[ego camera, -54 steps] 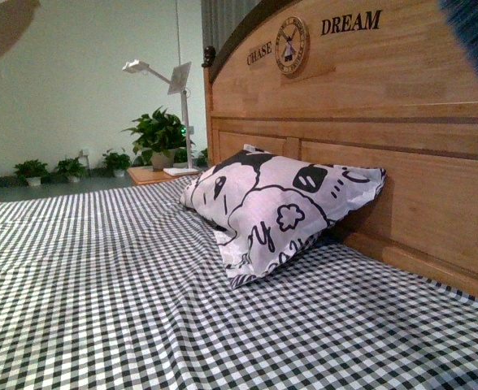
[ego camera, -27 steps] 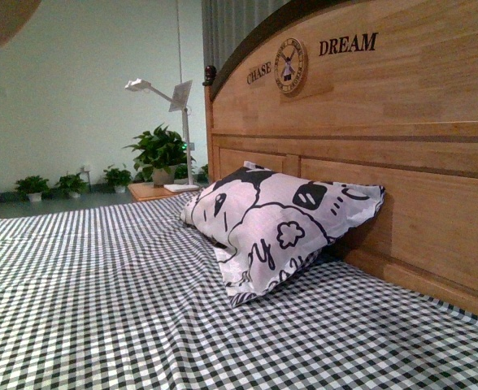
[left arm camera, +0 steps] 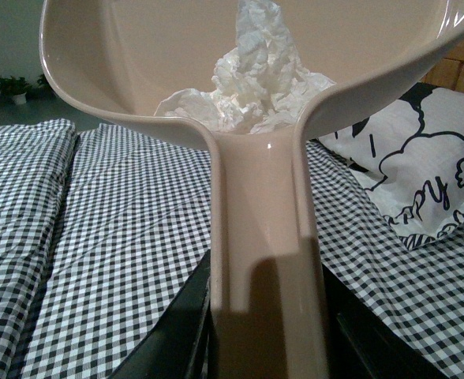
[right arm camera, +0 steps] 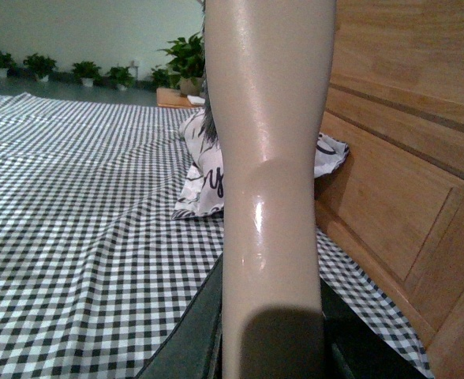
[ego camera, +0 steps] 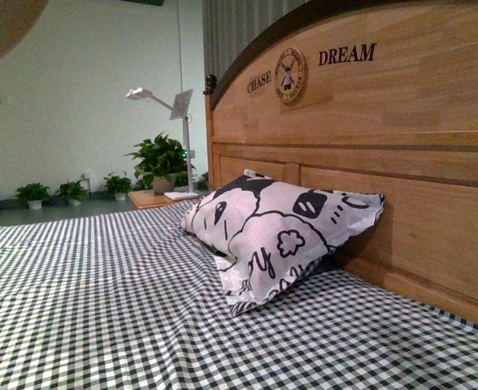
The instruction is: Clean up trash
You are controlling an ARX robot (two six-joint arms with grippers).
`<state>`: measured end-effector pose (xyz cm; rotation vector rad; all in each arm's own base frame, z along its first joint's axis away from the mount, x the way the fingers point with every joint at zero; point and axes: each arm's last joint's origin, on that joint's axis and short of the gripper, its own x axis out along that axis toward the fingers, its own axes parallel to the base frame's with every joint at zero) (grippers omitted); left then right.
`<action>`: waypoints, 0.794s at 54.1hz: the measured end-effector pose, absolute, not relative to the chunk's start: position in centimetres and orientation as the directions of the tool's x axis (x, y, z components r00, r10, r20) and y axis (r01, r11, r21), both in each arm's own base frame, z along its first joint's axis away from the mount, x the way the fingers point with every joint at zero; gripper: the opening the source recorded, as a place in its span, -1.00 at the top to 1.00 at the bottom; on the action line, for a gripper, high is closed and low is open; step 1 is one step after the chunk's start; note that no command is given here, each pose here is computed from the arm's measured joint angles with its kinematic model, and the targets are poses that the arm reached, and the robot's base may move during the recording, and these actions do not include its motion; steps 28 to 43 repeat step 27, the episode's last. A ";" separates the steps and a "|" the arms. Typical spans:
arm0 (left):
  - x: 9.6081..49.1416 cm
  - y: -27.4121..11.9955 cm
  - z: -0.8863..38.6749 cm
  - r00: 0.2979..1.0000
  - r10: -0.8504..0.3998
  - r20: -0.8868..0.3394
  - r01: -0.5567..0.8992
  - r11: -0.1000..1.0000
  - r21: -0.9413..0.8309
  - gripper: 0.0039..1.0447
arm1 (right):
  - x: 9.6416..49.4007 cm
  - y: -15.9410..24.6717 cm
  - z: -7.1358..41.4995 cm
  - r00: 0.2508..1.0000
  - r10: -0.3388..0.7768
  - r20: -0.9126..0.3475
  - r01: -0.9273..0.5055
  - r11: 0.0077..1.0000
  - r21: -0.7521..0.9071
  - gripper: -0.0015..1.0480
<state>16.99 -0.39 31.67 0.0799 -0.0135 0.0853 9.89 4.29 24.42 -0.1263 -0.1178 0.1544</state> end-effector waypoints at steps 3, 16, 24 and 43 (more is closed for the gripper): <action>17.0 -0.4 31.7 0.996 0.084 0.017 -0.085 0.993 0.079 0.47 | 9.9 4.3 24.4 0.981 0.160 0.107 -0.146 0.980 -0.135 0.63; 17.0 -0.4 31.7 0.996 0.085 0.017 -0.086 0.993 0.078 0.47 | 9.9 4.3 24.4 0.981 0.160 0.107 -0.146 0.980 -0.134 0.63; 17.0 -0.4 31.7 0.996 0.085 0.017 -0.086 0.993 0.078 0.47 | 9.9 4.3 24.4 0.981 0.160 0.107 -0.146 0.980 -0.135 0.63; 17.0 -0.4 31.7 0.996 0.085 0.017 -0.086 0.993 0.078 0.47 | 9.9 4.3 24.4 0.981 0.161 0.107 -0.146 0.980 -0.135 0.63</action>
